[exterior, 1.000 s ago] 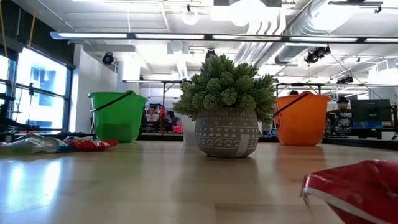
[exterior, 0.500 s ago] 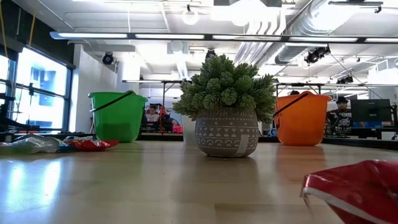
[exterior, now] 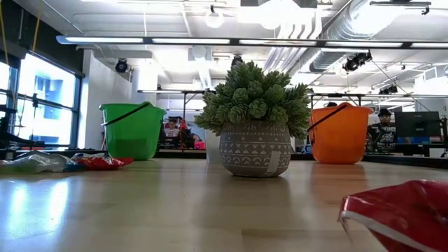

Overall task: Sort candy
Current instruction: Put the red candy into the green bucket

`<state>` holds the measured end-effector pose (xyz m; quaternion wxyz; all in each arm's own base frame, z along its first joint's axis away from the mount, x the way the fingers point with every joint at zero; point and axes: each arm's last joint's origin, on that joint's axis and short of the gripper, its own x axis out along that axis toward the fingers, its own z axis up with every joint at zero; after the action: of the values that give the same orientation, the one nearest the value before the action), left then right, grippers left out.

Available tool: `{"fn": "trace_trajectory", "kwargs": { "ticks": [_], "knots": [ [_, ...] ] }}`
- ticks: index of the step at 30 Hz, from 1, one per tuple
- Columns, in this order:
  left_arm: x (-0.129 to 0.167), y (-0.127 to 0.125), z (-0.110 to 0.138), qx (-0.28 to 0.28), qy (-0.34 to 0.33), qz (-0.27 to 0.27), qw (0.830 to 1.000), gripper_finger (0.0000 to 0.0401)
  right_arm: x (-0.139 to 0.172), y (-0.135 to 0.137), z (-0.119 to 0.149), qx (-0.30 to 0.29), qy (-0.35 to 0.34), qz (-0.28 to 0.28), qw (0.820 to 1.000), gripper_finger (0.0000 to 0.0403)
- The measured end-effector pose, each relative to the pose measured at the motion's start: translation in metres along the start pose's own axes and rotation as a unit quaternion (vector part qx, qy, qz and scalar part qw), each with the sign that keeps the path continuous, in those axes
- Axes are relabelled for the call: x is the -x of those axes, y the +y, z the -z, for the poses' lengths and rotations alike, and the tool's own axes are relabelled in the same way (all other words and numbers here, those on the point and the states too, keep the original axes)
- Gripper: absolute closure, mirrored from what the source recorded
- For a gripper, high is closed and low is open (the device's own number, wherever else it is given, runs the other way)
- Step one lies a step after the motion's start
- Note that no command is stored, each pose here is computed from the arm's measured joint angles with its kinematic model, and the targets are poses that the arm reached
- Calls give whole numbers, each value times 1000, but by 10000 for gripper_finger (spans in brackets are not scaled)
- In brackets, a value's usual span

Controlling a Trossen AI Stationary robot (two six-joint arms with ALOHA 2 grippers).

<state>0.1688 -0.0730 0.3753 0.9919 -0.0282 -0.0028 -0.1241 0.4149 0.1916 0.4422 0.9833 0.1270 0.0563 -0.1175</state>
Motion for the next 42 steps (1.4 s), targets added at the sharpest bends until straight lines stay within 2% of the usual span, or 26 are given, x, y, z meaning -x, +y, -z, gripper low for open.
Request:
{"fn": "trace_trajectory", "kwargs": {
  "ticks": [9,20,28,32,37,42],
  "knots": [
    [-4,-4,-3,45,-18,54,997,297,-5,-6,-2,11,-2,7,1000,403],
    [-22,-7,1,51,-26,56,997,297,-10,-12,-5,9,-6,12,1000,403],
    [-20,-7,-1,57,-34,58,996,298,-10,-12,-6,20,-7,14,1000,403],
    [-18,-7,-2,60,-37,59,996,320,-10,-12,-5,30,-7,14,999,403],
    [-17,-7,-2,65,-33,70,995,384,-10,-12,-5,31,-5,13,999,403],
    [-17,-7,-1,64,-29,70,995,393,-10,-12,-5,32,-4,14,999,401]
  ]
}}
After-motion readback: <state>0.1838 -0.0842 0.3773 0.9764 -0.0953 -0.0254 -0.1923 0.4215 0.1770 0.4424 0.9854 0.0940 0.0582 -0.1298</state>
